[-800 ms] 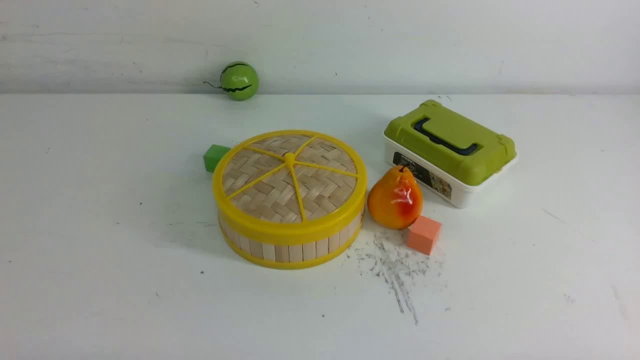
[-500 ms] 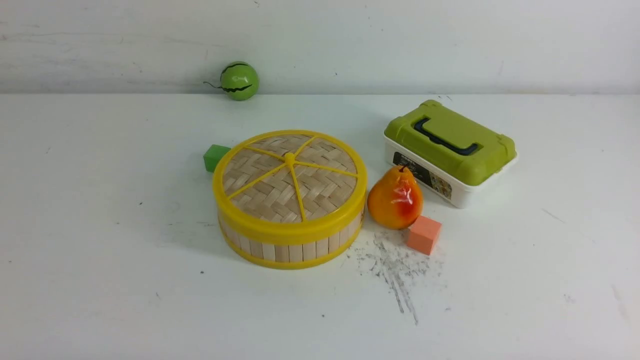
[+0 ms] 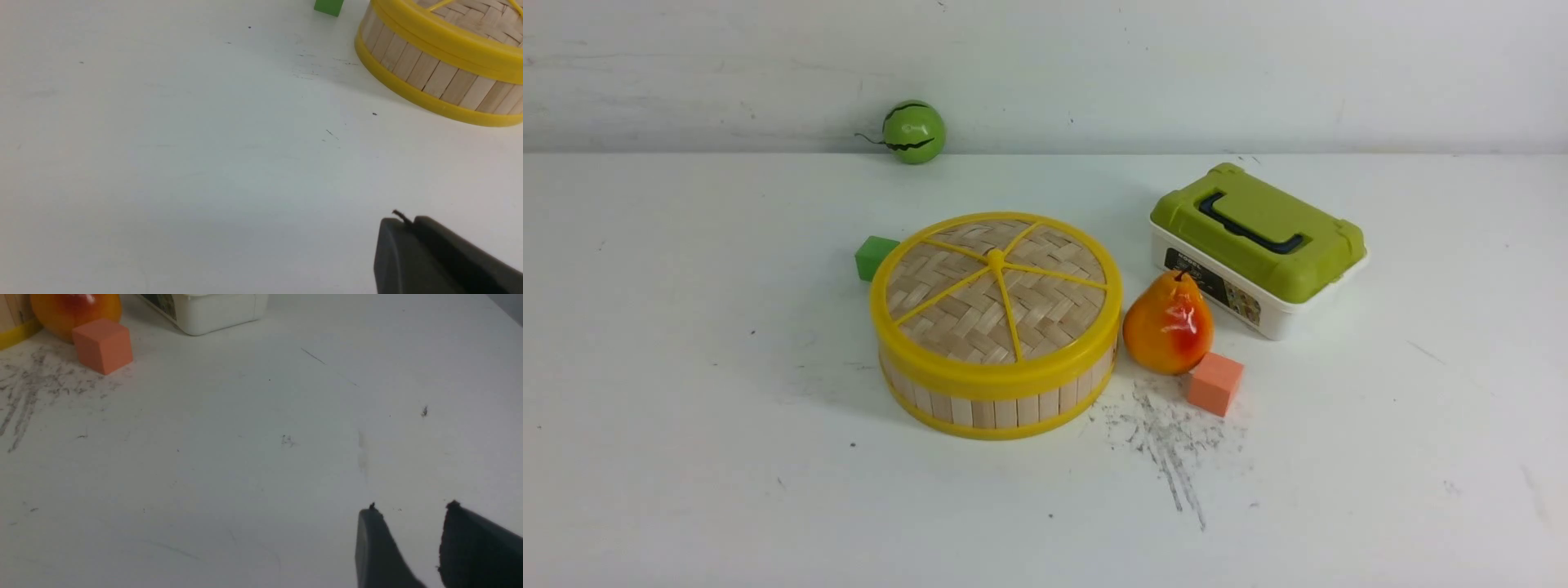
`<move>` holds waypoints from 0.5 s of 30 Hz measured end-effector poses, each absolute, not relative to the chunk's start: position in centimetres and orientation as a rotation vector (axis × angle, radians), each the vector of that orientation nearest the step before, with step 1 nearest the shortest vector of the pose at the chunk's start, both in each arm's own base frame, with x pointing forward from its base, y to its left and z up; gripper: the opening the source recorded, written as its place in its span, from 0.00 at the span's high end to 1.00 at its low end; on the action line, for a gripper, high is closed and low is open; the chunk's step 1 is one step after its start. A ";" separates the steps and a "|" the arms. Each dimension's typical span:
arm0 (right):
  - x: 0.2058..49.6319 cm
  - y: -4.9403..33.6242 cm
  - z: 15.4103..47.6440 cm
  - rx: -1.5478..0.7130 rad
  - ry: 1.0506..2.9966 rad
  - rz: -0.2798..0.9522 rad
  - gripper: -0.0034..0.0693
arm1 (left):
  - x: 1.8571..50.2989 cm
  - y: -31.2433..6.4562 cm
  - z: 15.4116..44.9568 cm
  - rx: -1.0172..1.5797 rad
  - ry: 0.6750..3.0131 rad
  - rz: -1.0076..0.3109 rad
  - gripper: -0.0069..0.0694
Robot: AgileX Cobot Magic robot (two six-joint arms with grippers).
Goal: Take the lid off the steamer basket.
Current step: Use the left arm to lift the lid of the steamer
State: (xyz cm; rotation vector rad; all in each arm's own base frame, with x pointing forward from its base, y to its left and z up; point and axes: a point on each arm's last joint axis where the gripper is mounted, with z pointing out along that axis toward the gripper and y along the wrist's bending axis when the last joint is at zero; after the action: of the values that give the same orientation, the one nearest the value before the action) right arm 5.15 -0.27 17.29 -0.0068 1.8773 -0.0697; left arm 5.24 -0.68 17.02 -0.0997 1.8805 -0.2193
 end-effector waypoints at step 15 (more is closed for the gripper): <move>5.2 -0.3 17.3 -0.007 1.877 -0.070 0.62 | 5.3 -0.7 17.2 -0.101 1.865 -0.221 0.87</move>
State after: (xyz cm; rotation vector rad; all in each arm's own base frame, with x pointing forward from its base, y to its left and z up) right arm 5.15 -0.27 17.29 -0.0068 1.8773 -0.0697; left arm 5.28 -0.67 17.16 -0.1014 1.8654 -0.2213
